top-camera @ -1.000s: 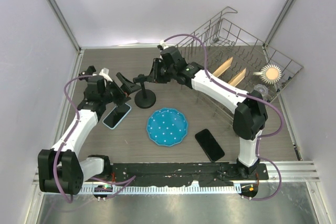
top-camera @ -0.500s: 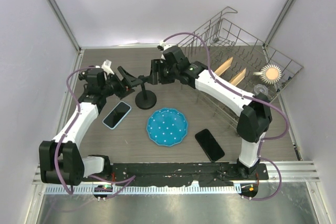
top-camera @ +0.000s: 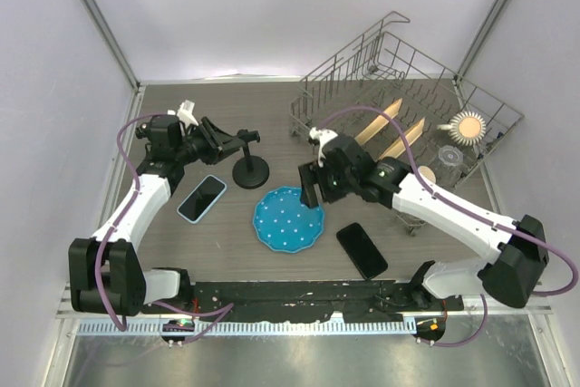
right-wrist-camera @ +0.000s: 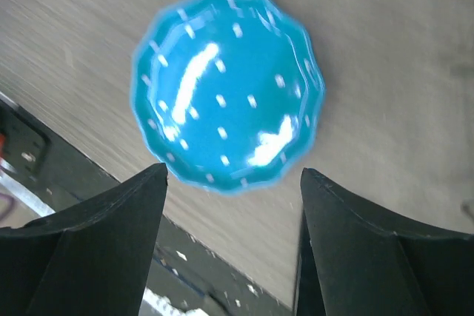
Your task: Place the phone on the phone stand
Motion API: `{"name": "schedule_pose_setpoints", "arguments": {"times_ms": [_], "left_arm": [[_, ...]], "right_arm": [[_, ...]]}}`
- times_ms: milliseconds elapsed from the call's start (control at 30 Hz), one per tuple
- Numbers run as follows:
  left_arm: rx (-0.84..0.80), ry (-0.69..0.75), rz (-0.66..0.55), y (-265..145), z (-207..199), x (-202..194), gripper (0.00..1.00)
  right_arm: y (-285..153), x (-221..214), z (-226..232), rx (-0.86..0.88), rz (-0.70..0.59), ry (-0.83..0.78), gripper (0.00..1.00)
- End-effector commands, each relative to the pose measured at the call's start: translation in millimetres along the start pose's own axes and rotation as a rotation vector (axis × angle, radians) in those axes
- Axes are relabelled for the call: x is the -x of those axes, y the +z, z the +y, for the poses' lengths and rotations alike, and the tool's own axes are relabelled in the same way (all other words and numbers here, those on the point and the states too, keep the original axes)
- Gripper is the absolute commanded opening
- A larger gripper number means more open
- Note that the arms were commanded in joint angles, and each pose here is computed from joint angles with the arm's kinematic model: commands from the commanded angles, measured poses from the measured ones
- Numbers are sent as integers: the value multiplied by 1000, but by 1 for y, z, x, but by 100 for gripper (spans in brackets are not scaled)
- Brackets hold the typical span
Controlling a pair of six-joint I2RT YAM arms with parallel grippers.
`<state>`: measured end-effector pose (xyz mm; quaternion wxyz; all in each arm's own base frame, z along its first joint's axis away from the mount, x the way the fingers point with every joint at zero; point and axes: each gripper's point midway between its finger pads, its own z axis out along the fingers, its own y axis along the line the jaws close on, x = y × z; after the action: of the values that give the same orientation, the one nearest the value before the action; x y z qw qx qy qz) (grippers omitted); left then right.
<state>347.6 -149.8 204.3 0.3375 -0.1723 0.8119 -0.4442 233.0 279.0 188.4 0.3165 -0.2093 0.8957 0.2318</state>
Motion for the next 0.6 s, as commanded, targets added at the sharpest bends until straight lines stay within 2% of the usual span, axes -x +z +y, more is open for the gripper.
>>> {"name": "schedule_pose_setpoints", "arguments": {"times_ms": [0,167,233,267,300,367,400,500,567], "left_arm": [[-11,10,-12,4,3,8,32],[-14,6,0,6,5,7,26],[-1,18,-6,4,7,7,26],[1,23,-7,3,7,8,30],[11,26,-4,2,8,6,46],[25,56,-26,-3,6,10,65],[41,56,-26,-6,8,9,80],[52,90,-63,-17,-1,14,100],[55,117,-100,-27,-10,20,100]], "right_arm": [[-18,-51,-21,-102,85,46,80],[-24,-91,-30,-153,139,159,80],[-25,-100,-38,-210,151,206,80],[-29,-109,-46,-255,183,215,80],[-29,-114,-50,-283,197,218,80],[-31,-123,-56,-324,225,231,80],[-31,-126,-57,-329,234,238,80],[-29,-139,-57,-333,274,250,81],[-30,-146,-63,-367,285,253,81]]}}
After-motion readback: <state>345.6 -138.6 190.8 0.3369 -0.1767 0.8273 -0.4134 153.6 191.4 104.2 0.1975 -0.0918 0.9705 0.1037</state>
